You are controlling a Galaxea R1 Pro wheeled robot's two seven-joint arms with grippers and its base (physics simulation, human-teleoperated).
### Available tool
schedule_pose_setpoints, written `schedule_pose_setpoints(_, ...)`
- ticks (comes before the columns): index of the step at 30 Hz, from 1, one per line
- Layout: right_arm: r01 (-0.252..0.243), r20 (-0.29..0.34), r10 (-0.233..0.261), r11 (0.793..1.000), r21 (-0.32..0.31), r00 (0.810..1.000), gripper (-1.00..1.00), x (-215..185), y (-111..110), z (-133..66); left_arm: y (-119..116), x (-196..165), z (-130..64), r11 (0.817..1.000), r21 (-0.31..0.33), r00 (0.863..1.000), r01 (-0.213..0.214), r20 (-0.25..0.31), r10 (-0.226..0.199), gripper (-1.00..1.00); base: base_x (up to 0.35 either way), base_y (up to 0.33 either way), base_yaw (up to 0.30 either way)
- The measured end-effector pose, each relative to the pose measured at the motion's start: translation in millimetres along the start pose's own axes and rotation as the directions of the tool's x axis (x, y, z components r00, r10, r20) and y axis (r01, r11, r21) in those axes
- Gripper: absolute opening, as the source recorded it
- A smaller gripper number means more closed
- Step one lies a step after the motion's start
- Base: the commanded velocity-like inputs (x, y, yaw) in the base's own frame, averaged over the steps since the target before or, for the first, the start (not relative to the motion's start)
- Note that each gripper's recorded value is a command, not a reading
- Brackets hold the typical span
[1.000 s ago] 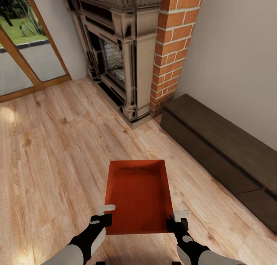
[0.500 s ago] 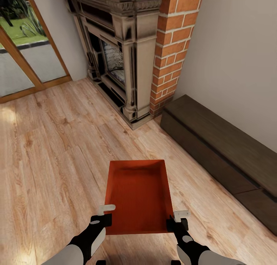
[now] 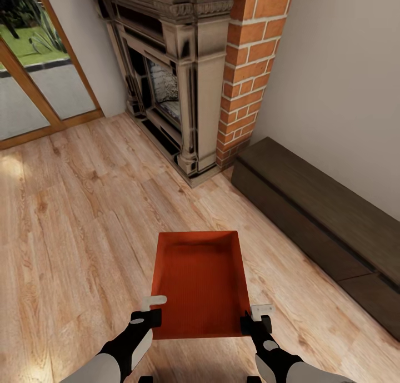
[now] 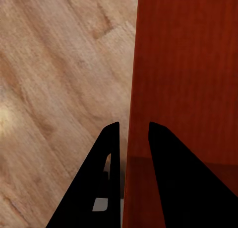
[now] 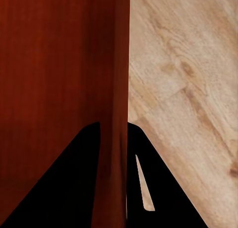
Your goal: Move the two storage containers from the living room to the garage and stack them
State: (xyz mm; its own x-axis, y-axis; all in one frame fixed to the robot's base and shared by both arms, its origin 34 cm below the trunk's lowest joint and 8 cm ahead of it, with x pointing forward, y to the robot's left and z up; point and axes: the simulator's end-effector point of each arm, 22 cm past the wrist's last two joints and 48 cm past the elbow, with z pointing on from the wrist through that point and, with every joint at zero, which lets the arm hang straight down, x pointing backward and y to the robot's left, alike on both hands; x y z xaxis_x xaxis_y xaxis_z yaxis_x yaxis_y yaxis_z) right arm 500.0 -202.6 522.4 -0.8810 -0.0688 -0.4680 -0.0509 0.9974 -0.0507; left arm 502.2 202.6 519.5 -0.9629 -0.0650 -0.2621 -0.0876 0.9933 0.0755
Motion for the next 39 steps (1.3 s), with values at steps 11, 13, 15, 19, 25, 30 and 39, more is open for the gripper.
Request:
schedule_pose_setpoints(11,-0.001,0.017,0.0,1.0,0.002,1.0,-1.0,-9,0,-2.1,0,-9,-4.0,1.0,0.001,1.0,0.001,0.017,-0.001,-1.0,0.0,0.0,0.0)
schedule_pose_setpoints(13,0.0,0.02,0.0,1.0,0.002,1.0,-1.0,-11,-1,-2.6,0,-10,-4.8,1.0,0.001,1.0,0.002,0.02,-0.002,-1.0,0.0,0.0,0.0)
schedule_pose_setpoints(15,0.0,0.023,0.0,1.0,0.002,1.0,-1.0,-12,-1,-3.0,0,-11,-5.6,1.0,0.001,1.0,0.002,0.023,-0.002,-1.0,0.0,0.0,0.0)
schedule_pose_setpoints(19,0.0,0.029,0.0,1.0,0.003,1.0,-1.0,-16,-1,-3.9,0,-15,-7.3,1.0,0.002,1.0,0.003,0.029,-0.003,-1.0,0.0,0.0,0.0)
schedule_pose_setpoints(25,-0.001,0.039,0.001,1.0,0.004,0.999,-1.0,-21,-1,-5.3,0,-19,-9.8,1.0,0.002,0.999,0.003,0.039,-0.003,-1.0,0.0,0.0,0.0)
schedule_pose_setpoints(30,-0.001,0.047,0.0,1.0,0.004,0.999,-1.0,-25,-2,-6.5,0,-23,-12.0,1.0,0.003,0.999,0.004,0.047,-0.004,-1.0,0.0,0.0,0.0)
schedule_pose_setpoints(39,-0.001,0.061,0.001,1.0,0.005,0.998,-1.0,-33,-2,-8.8,0,-30,-16.0,1.0,0.004,0.998,0.006,0.061,-0.006,-1.0,0.0,0.0,0.0)
